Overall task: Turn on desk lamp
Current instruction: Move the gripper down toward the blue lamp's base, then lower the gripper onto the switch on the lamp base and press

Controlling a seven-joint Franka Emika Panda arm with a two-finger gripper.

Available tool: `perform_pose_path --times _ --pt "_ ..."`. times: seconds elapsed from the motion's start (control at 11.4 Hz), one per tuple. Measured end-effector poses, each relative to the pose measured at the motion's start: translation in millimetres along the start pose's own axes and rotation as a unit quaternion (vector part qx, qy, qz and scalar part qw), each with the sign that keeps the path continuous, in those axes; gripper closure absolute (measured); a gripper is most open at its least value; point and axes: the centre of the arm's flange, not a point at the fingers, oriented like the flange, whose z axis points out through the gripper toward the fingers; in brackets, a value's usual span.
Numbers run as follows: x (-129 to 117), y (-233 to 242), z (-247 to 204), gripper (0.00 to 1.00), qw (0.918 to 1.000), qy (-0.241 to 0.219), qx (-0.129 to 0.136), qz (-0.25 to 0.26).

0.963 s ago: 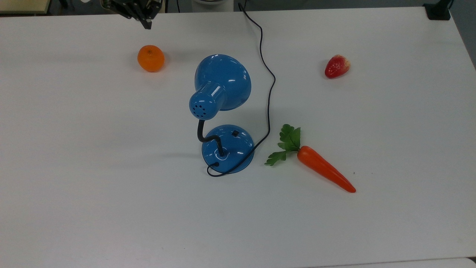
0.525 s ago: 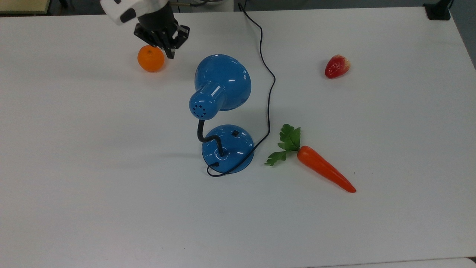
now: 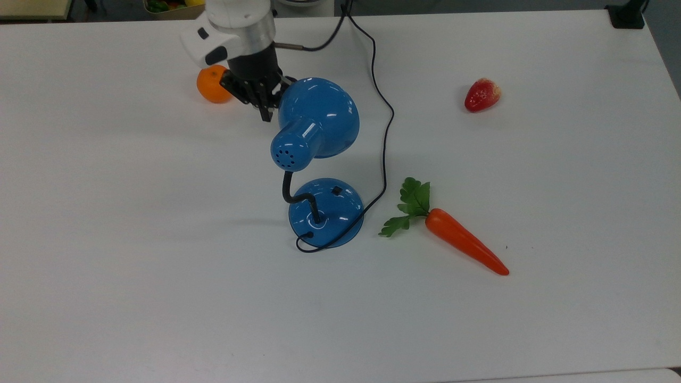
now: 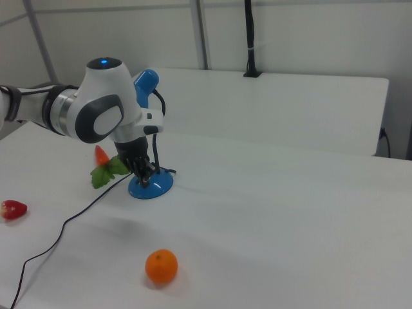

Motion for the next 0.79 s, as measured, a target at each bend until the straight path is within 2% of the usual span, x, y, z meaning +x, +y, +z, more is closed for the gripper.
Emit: perform_pose_path --times 0.44,0.79 --pt "13.5 -38.8 32.3 0.99 0.9970 0.062 0.010 0.045" --pt "7.4 -59.7 44.5 0.99 0.9922 0.097 0.025 0.074"
